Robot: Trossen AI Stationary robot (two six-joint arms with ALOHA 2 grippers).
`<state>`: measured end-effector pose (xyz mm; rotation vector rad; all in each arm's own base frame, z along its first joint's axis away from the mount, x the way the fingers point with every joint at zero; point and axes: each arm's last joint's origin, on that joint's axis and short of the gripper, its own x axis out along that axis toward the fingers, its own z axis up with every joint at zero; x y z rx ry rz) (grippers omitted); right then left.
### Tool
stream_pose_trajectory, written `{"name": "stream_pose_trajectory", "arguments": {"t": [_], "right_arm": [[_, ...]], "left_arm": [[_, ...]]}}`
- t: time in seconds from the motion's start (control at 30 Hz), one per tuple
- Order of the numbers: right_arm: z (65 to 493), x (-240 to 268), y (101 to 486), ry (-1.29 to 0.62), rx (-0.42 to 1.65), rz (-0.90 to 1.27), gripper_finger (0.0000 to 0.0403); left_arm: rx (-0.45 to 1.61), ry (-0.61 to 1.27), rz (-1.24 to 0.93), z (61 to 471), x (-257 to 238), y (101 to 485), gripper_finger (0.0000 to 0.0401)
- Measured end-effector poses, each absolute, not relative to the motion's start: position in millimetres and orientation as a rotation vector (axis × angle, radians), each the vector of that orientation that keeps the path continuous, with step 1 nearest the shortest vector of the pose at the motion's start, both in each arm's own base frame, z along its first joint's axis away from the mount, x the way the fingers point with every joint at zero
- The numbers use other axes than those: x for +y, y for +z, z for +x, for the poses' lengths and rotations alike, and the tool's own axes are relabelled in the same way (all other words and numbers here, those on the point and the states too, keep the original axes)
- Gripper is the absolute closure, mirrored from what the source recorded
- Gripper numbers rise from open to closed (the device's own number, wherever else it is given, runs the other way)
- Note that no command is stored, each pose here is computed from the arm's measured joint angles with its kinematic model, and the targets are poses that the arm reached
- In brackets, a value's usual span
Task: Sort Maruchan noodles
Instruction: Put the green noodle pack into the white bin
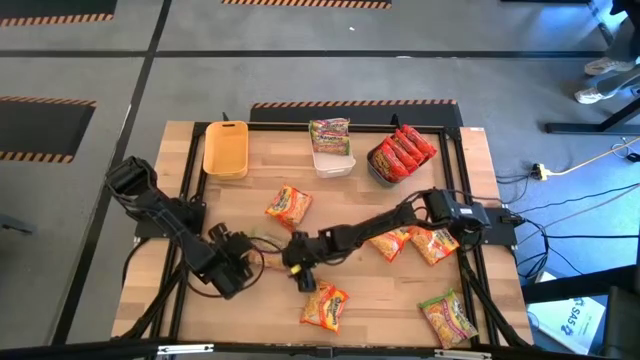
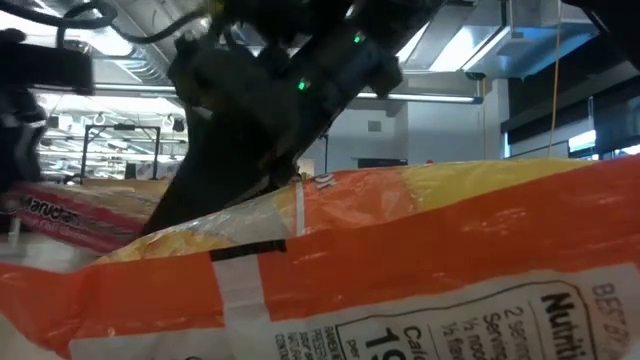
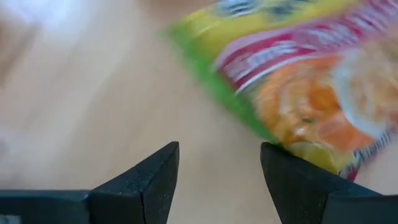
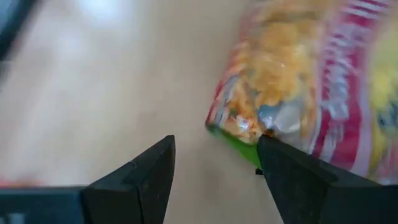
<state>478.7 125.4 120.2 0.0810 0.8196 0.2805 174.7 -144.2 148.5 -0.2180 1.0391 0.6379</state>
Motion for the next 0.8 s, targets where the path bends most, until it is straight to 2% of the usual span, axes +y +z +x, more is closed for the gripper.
{"name": "stream_pose_trajectory", "arguments": {"t": [0.2,0.5,0.67,0.8], "right_arm": [[466,148,138,0.204,0.843,0.064,0.0171],[438,162,199,0.09,0.827,-0.007,0.0171],[432,158,219,0.105,0.811,0.039,0.0171],[434,149,220,0.142,0.83,0.091,0.0171]], "left_arm": [[0.969,0.645,-0.238,180,-144,150,0.0178],[0.971,0.573,-0.222,177,-154,161,0.0178],[0.945,0.502,-0.216,171,-165,170,0.0178],[0.834,0.459,-0.235,168,-176,173,0.0178]]}}
